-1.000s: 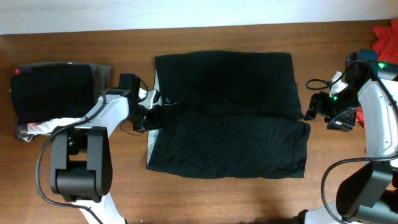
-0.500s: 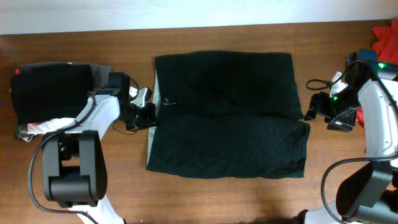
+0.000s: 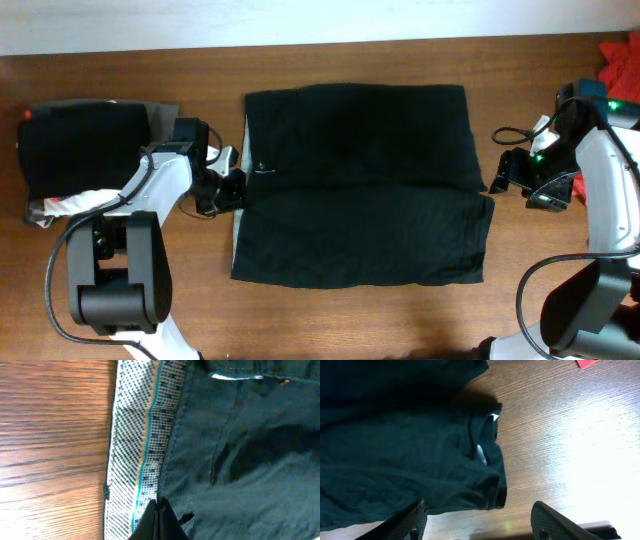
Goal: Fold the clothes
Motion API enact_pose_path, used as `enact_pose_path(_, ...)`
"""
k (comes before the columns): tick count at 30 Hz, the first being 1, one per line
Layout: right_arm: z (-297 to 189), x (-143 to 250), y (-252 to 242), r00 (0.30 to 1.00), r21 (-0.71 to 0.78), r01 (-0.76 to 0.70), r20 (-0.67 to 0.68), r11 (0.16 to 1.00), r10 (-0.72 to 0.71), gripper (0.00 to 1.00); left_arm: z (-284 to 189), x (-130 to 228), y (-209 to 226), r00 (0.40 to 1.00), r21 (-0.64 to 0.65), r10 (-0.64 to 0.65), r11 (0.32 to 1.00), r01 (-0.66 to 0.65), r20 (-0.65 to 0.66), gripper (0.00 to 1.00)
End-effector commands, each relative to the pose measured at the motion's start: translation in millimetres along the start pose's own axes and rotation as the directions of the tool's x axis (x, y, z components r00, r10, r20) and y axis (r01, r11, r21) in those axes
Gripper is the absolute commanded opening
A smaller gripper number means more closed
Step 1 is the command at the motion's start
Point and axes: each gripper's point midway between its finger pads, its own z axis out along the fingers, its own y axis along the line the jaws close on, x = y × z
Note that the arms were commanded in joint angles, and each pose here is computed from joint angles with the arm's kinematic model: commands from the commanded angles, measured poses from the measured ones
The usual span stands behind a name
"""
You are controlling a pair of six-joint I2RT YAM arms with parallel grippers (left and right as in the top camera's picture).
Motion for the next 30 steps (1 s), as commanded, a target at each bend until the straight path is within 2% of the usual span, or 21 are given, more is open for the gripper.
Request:
enact_pose_path(1,-4,-1,-4,1.0,0.012,-0.009,0.012,1.0,0.009,0.71,-8,-3,11,0.999,-0.074,-0.016,0.997,0.019,0.032,0.0)
enact_pose_path(5,-4,-1,-4,1.0,0.012,-0.009,0.012,1.0,0.009,0.71,-9,-1,20,0.998,-0.125,-0.047,0.991,0.05,0.029,0.0)
enact_pose_path(6,-4,-1,-4,1.0,0.012,-0.009,0.012,1.0,0.009,0.71,-9,0,22,0.998,-0.136,-0.048,0.989,0.051,0.027,0.06)
enact_pose_path(7,-4,-1,-4,1.0,0.012,-0.009,0.012,1.0,0.009,0.71,-10,1,23,0.999,-0.141,-0.049,0.989,0.052,0.024,0.15)
enact_pose_path(9,-4,-1,-4,1.0,0.011,-0.009,0.012,1.0,0.009,0.71,-14,-1,23,0.998,-0.144,-0.048,0.988,0.053,0.038,0.25)
enact_pose_path(14,-4,-1,-4,1.0,0.011,-0.008,0.015,1.0,0.008,0.69,-55,-25,-10,0.989,-0.034,-0.008,0.999,0.013,0.145,0.38)
enact_pose_path(17,-3,-1,-4,1.0,0.011,-0.01,0.011,1.0,0.009,0.57,-89,-38,-32,0.969,-0.013,0.043,0.999,-0.041,0.242,0.46)
enact_pose_path(20,4,-2,-5,1.0,0.014,-0.026,-0.011,1.0,0.026,0.49,-104,-42,-49,0.952,-0.006,0.084,0.996,-0.086,0.293,0.44)
enact_pose_path(22,13,-1,-6,0.998,0.018,-0.051,-0.036,0.999,0.052,0.48,-101,-39,-56,0.953,-0.005,0.102,0.995,-0.104,0.285,0.33)
enact_pose_path(25,36,-6,-9,0.996,0.022,-0.069,-0.06,0.997,0.07,0.4,-86,-32,-65,0.96,-0.01,0.137,0.99,-0.139,0.244,0.25)
enact_pose_path(27,49,-8,-11,0.995,0.023,-0.074,-0.07,0.997,0.075,0.31,-73,-27,-66,0.965,-0.034,0.154,0.988,-0.151,0.211,0.25)
enact_pose_path(30,62,-1,-16,0.987,0.035,-0.101,-0.122,0.994,0.105,0.11,-52,-21,-60,0.973,-0.089,0.166,0.984,-0.154,0.159,0.25)
